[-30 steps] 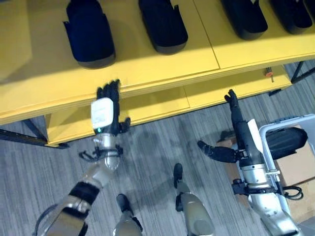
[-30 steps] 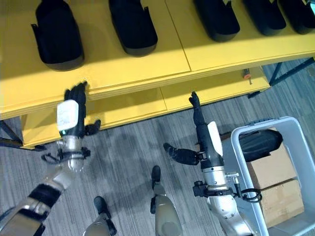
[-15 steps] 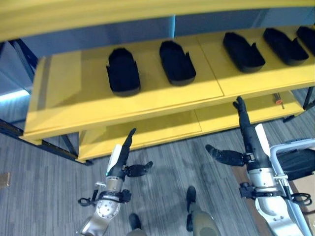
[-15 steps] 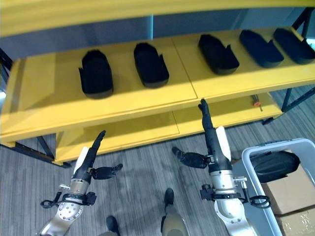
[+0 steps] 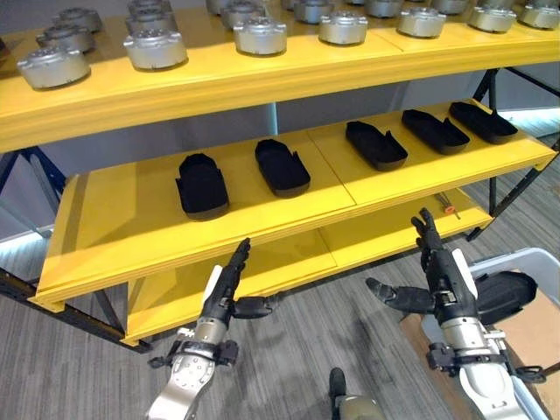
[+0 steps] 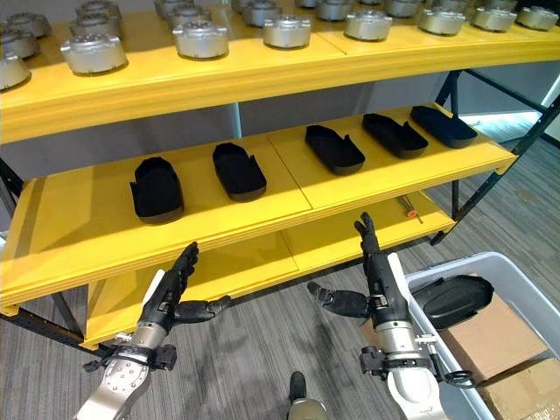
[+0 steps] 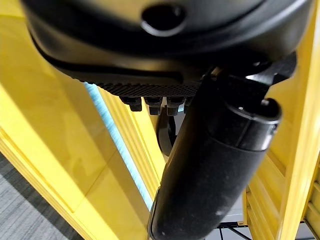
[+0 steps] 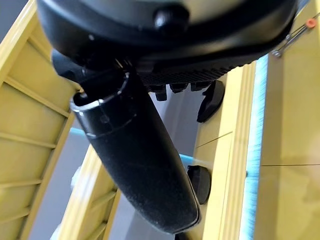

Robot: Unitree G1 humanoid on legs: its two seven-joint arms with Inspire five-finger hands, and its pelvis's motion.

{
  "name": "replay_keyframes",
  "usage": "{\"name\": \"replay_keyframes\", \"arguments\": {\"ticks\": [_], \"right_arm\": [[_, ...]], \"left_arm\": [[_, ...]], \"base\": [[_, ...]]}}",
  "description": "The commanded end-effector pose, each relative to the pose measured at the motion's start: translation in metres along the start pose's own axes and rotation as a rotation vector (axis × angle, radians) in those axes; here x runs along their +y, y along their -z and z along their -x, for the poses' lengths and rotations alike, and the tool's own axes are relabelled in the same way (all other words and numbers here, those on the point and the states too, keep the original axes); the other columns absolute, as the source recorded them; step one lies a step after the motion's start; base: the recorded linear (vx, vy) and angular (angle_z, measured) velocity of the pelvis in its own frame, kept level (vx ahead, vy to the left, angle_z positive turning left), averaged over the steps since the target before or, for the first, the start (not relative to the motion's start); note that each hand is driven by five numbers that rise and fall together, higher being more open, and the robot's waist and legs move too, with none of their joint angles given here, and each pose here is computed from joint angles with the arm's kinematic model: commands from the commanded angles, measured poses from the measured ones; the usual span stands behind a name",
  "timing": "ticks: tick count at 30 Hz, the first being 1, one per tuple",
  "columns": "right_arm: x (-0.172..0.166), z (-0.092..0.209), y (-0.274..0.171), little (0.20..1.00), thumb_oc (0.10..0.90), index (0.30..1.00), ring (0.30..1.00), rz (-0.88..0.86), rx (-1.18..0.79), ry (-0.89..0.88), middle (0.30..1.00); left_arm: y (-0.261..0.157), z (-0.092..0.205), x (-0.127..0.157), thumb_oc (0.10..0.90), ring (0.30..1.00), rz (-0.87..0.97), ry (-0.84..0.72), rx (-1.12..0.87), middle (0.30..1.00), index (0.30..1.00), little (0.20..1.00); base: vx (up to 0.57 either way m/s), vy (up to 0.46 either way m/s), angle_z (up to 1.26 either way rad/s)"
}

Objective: Move parts from the plastic box to the shelf.

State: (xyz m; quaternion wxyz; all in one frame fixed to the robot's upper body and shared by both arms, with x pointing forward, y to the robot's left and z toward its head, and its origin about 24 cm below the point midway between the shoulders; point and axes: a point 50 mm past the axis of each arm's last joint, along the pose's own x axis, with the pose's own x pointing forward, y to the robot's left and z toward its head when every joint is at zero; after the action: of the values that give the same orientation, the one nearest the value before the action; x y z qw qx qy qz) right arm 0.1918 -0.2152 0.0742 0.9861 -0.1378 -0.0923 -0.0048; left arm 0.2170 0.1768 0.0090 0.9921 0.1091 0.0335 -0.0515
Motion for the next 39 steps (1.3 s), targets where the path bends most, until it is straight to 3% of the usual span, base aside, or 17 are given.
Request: {"name": "replay_keyframes", "arguments": {"ticks": [1,7,16,32,39], "right_arm": [[-0.024,-0.006,-0.049,1.0,0.9,1.0,1.0,0.029,-0.282,0.082,1.0],[-0.022,-0.011,-0.047,1.0,0.9,1.0,1.0,0.024,-0.286,0.089,1.0],[-0.01,-0.025,-0.045,1.0,0.9,1.0,1.0,-0.035,-0.291,0.035,1.0],[-0.002,-0.032,-0.053,1.0,0.9,1.0,1.0,-0.001,-0.332,0.012,1.0],[0.023,-0.061,-0.069,1.0,0.9,1.0,1.0,0.014,-0.411,-0.054,1.0]], "left_arm": [[-0.044,-0.018,0.004,0.9,1.0,0.012,0.008,-0.233,1.0,1.0,1.0],[-0.05,-0.017,0.0,0.9,1.0,-0.014,0.013,-0.264,1.0,1.0,1.0],[-0.058,-0.018,0.005,0.9,1.0,-0.017,0.0,-0.306,1.0,1.0,1.0],[-0.055,-0.016,0.009,0.9,1.0,-0.015,-0.024,-0.299,1.0,1.0,1.0],[-0.06,-0.021,0.019,0.9,1.0,-0.011,-0.116,-0.311,1.0,1.0,1.0]], "base": [[-0.02,-0.285,0.36],[0.01,-0.134,0.22],[0.06,0.036,-1.44],[0.08,0.078,-0.53],[0.21,0.03,-1.59]]}}
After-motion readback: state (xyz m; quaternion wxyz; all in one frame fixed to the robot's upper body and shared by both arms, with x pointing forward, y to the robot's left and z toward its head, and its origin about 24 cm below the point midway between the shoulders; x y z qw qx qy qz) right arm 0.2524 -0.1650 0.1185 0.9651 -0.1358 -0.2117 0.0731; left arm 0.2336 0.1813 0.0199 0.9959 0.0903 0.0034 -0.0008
